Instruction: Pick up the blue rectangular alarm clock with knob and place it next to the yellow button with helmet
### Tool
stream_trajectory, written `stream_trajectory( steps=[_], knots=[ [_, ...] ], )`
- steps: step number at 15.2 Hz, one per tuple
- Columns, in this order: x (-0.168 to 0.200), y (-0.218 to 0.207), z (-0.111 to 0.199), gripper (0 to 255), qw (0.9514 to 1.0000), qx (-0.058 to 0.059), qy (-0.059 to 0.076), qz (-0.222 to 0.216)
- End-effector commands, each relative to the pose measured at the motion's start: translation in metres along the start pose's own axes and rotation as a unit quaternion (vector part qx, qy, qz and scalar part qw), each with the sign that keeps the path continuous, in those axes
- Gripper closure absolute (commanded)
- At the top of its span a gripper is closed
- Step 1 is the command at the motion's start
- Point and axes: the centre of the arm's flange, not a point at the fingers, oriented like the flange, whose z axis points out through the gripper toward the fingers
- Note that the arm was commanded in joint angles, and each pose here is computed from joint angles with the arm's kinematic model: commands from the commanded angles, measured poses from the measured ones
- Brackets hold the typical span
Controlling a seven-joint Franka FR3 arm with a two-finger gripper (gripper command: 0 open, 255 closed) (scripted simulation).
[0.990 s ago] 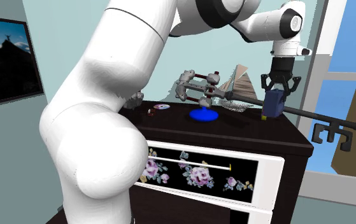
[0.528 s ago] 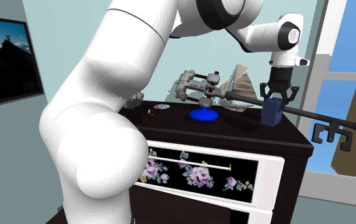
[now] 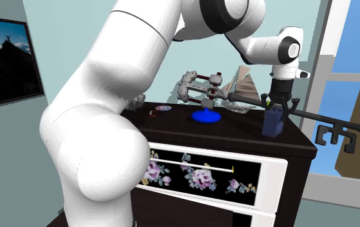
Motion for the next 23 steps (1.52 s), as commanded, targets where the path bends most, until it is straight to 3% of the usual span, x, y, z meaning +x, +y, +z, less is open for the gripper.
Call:
stream_trajectory(
  steps=[1,8,9,14,18,23],
  knots=[
    [0.0,0.0,0.006,255,1.0,0.0,0.0,0.0],
    [0.0,0.0,0.006,255,1.0,0.0,0.0,0.0],
    [0.0,0.0,0.006,0,1.0,0.0,0.0,0.0],
    [0.0,0.0,0.006,0,1.0,0.0,0.0,0.0],
    [0.0,0.0,-0.044,0,1.0,0.0,0.0,0.0],
    [0.0,0.0,-0.044,0,1.0,0.0,0.0,0.0]
  ],
)
